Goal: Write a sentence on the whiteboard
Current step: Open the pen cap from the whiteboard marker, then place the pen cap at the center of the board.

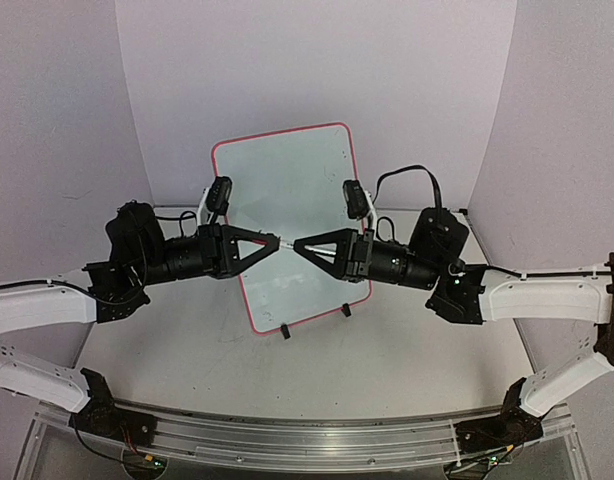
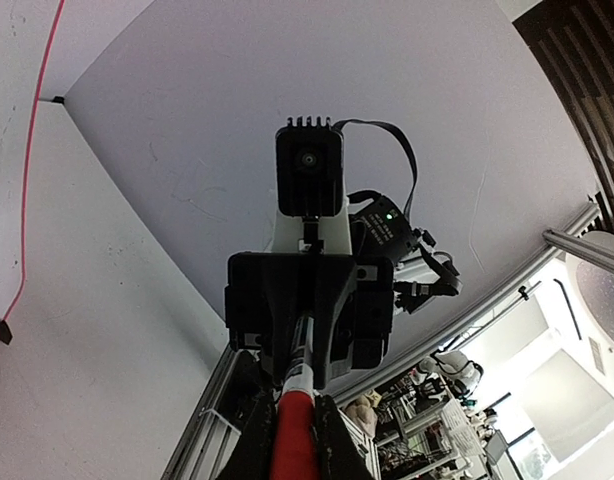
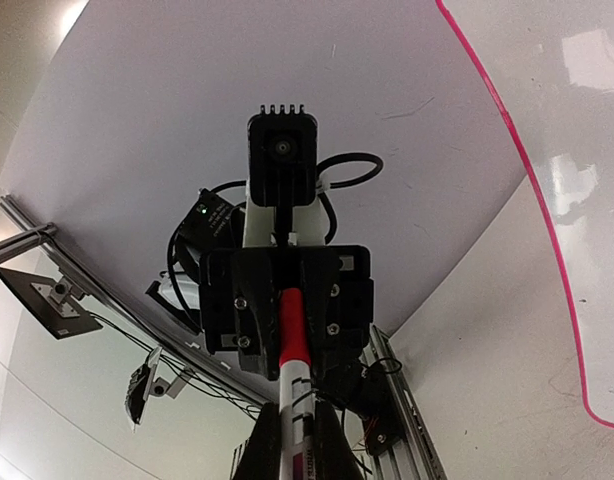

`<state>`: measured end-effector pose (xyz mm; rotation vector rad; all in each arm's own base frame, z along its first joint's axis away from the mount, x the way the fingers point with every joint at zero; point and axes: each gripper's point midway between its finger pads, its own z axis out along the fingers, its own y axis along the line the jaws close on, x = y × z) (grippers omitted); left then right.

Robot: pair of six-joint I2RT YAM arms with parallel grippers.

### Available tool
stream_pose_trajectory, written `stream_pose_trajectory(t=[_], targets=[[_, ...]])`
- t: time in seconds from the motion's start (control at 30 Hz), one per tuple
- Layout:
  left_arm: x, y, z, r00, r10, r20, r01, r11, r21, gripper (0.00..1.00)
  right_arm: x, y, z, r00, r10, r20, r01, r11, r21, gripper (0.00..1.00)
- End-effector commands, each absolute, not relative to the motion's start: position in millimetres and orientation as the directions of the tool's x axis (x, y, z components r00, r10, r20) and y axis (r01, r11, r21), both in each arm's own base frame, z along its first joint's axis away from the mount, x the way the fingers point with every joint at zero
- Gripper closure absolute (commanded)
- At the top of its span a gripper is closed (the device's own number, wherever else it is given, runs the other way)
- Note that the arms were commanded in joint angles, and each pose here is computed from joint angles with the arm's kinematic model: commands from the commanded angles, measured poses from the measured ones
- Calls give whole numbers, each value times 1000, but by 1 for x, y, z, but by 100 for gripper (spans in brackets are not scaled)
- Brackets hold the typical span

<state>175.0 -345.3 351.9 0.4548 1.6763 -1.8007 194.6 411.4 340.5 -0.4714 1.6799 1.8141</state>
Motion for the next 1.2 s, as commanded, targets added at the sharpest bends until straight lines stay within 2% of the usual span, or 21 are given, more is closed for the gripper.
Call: stream_pose_trajectory(t=[0.0, 0.17, 0.33, 0.47, 0.67, 0.97, 1.17], targets=[[208, -310, 380, -661, -417, -624, 653, 89, -752, 100, 217, 370, 356, -698, 326, -638, -665, 34, 746, 100], [233, -282, 387, -645, -497, -580, 619, 105, -779, 100, 215, 345, 347, -711, 324, -624, -650, 37, 759, 100], [237, -289, 370, -689, -440, -575, 585, 130, -801, 100, 211, 328, 347, -691, 339, -638, -659, 66, 749, 100], [235, -281, 326, -730, -376, -571, 505, 267, -821, 100, 214, 324, 341, -653, 293, -699, -681, 177, 711, 100], [220, -241, 238, -807, -319, -497, 278, 537, -797, 100, 217, 316, 332, -592, 157, -790, -710, 363, 604, 100], [203, -208, 110, -900, -276, -337, 22, 744, -667, 100, 221, 326, 315, -611, 104, -785, -708, 372, 601, 100], [209, -212, 79, -922, -247, -299, -4, 777, -630, 99, 221, 329, 309, -616, 93, -783, -705, 379, 599, 100]])
